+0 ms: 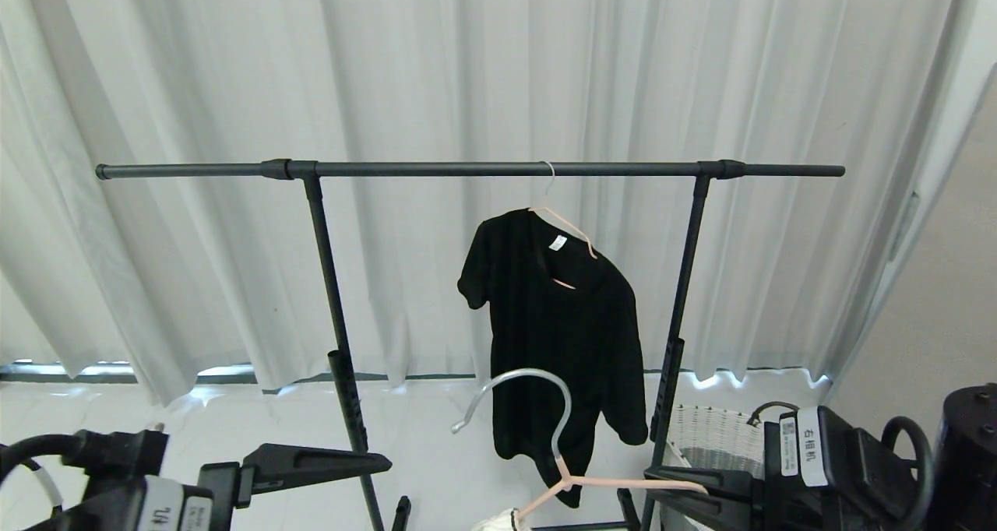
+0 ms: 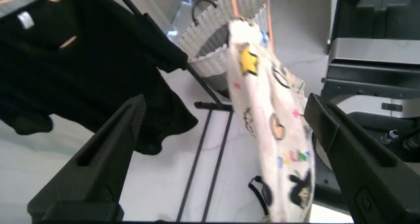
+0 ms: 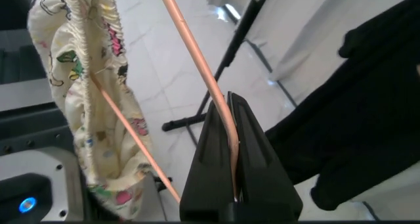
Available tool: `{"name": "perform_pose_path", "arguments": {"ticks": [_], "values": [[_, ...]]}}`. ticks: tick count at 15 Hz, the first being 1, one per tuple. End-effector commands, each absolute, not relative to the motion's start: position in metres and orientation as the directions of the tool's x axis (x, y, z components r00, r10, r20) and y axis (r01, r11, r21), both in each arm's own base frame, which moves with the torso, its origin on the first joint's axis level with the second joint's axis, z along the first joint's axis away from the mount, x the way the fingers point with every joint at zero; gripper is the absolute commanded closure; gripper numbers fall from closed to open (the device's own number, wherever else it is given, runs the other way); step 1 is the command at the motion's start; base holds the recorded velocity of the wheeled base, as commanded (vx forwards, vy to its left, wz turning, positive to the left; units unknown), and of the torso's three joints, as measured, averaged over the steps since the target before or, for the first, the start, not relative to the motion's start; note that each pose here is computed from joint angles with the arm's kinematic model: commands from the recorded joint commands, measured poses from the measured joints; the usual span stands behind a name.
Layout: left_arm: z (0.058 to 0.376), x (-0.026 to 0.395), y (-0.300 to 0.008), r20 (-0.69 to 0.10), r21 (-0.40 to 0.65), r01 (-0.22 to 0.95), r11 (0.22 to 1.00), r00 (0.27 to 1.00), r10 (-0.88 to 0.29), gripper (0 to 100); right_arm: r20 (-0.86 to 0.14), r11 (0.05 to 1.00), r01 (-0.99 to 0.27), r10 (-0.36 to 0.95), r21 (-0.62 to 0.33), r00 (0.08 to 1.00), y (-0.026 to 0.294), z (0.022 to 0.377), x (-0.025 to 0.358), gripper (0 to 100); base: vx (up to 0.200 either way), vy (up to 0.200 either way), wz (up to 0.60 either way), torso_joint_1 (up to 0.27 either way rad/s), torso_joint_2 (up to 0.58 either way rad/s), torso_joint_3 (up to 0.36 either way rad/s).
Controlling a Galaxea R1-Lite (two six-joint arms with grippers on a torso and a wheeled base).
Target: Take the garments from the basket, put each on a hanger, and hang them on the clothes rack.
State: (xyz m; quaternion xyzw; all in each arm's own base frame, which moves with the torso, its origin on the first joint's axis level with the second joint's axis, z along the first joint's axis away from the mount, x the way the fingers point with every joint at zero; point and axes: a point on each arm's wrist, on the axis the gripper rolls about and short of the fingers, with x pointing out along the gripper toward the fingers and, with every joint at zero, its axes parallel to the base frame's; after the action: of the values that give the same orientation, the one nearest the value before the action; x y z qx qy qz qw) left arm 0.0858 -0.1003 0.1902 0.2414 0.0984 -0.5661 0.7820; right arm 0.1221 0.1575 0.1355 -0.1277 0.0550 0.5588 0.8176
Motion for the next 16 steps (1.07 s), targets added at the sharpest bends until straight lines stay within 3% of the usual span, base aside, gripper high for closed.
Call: {"name": "perform_pose_path", "arguments": {"ticks": [1, 8, 9, 16], "values": [[0.184, 0.101, -0.118, -0.485, 0.219, 0.952, 0.211, 0.294, -0.823, 0, -0.193, 0.356, -0.922, 0.904, -0.156, 0.381, 0.157, 0.145, 0.122, 100, 0.0, 0.0, 0.0, 0.0, 0.0, 0.0], [0.181, 0.122, -0.138, -0.531, 0.138, 0.961, 0.24, 0.276, -0.801, 0, -0.141, 0.376, -0.91, 0.905, -0.176, 0.401, 0.158, 0.157, 0.122, 100, 0.0, 0.0, 0.0, 0.0, 0.0, 0.0], [0.18, 0.122, -0.139, -0.534, 0.136, 0.961, 0.242, 0.277, -0.799, 100, -0.137, 0.377, -0.909, 0.905, -0.177, 0.402, 0.157, 0.158, 0.122, 100, 0.0, 0.0, 0.0, 0.0, 0.0, 0.0], [0.176, 0.125, -0.14, -0.549, 0.122, 0.961, 0.249, 0.274, -0.79, 100, -0.128, 0.37, -0.911, 0.909, -0.184, 0.396, 0.155, 0.159, 0.118, 100, 0.0, 0.0, 0.0, 0.0, 0.0, 0.0]]}}
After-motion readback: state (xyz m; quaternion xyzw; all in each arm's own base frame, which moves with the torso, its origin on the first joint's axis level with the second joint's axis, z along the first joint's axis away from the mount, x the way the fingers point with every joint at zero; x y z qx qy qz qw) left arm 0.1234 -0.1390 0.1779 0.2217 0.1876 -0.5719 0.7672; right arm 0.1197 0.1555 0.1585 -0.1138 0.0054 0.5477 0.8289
